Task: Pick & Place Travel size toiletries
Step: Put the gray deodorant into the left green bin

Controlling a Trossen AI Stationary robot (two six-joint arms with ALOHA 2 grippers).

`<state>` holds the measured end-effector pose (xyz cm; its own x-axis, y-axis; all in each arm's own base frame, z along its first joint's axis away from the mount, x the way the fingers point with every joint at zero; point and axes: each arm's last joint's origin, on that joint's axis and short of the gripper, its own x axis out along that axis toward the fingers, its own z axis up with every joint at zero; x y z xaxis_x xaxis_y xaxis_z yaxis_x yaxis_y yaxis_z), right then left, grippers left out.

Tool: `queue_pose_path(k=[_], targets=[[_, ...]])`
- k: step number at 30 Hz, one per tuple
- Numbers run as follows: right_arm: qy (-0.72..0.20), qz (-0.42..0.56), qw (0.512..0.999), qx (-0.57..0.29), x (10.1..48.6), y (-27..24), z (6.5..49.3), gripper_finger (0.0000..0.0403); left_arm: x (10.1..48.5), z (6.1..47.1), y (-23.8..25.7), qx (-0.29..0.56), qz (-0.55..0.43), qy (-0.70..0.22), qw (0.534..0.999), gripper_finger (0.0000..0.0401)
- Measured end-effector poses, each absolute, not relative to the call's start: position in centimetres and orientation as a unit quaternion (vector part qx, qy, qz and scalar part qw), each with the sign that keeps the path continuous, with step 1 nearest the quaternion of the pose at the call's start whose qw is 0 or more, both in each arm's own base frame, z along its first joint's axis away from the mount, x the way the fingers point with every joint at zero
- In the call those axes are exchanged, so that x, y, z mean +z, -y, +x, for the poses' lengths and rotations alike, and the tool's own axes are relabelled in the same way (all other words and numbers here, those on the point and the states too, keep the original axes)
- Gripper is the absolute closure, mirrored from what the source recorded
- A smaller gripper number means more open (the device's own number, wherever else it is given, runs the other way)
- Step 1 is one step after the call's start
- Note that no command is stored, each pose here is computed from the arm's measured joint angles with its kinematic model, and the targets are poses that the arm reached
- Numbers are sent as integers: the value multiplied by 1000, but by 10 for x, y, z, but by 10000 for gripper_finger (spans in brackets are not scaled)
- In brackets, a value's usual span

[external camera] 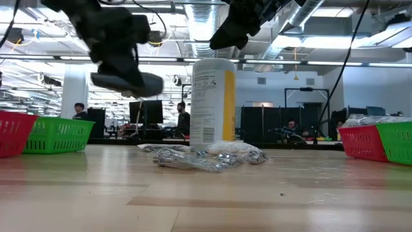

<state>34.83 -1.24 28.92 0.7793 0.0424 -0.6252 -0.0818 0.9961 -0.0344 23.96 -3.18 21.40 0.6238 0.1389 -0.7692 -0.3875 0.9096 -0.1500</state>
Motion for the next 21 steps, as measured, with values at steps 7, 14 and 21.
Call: queue_pose_path(k=[7,14,21], targets=[[-331,-30,943,33,289,13,348,321,231,202,28,159,-147,-445,869,201],[-330,-30,943,33,289,13,348,321,235,176,25,157,-127,-495,845,201],[-330,-30,943,33,289,13,348,321,232,163,22,181,-127,-537,814,201]])
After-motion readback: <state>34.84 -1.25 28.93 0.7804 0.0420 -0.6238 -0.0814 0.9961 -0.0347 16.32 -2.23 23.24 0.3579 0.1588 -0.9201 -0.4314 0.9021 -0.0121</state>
